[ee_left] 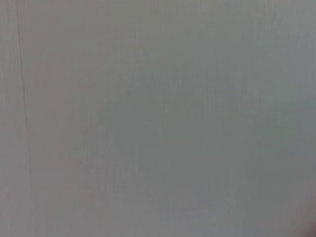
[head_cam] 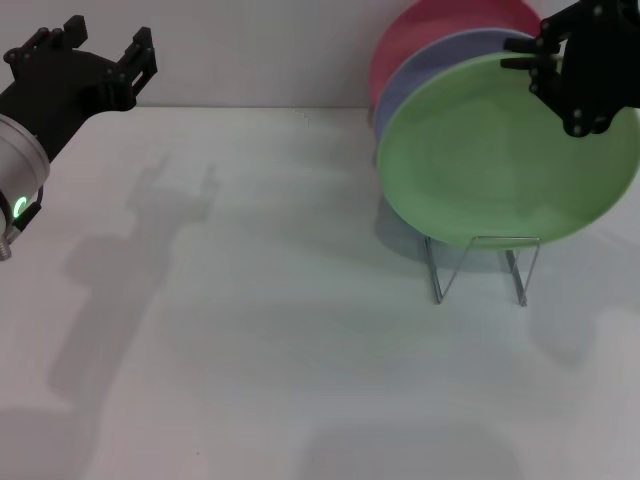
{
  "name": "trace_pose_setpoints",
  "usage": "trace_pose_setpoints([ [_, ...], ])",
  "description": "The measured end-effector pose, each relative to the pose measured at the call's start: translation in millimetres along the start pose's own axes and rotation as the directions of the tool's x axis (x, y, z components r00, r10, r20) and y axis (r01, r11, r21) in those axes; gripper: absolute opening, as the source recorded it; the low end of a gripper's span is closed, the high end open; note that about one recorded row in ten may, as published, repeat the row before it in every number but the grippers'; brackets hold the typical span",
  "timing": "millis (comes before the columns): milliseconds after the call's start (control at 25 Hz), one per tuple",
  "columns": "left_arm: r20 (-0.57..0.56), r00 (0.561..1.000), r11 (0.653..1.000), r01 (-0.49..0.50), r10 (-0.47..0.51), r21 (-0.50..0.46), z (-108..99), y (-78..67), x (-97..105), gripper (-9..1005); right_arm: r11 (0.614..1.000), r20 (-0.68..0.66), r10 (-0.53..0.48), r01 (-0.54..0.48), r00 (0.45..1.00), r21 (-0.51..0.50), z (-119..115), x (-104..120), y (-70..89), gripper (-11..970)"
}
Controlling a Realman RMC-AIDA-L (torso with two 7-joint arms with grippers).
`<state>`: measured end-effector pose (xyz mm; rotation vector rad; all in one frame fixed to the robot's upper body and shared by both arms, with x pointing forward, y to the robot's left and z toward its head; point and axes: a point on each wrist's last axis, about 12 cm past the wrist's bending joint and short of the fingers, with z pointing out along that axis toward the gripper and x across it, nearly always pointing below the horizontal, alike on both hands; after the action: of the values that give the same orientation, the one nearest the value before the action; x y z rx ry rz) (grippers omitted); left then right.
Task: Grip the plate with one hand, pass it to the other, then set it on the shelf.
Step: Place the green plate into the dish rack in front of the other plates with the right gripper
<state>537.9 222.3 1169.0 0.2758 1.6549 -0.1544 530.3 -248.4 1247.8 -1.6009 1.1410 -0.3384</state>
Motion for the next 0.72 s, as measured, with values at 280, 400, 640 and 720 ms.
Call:
trace_pose_setpoints([
  [280, -0.002, 1.0, 1.0, 0.012, -0.012, 0.009, 2.6, -2.0, 0.2, 654, 1.0, -0.046, 0.013, -0.012, 0.999, 0.028, -3.2, 5.6, 8.6, 46],
  [400, -0.004, 1.0, 1.0, 0.017, -0.017, 0.018, 3.9, -4.1, 0.4, 654, 1.0, -0.058, 0.005, -0.004, 0.998, 0.026, -6.2, 6.3, 14.5, 91],
  [640, 0.001, 1.0, 0.999, 0.015, -0.015, 0.033, 6.0, -8.2, -1.6, 653, 1.0, -0.059, -0.011, 0.012, 0.998, 0.019, -12.9, 0.1, 20.2, 215],
  [720, 0.001, 1.0, 0.999, 0.015, -0.015, 0.04, 6.4, -10.4, -1.8, 653, 1.0, -0.067, -0.01, 0.01, 0.998, 0.004, -15.2, -3.7, 22.6, 282],
])
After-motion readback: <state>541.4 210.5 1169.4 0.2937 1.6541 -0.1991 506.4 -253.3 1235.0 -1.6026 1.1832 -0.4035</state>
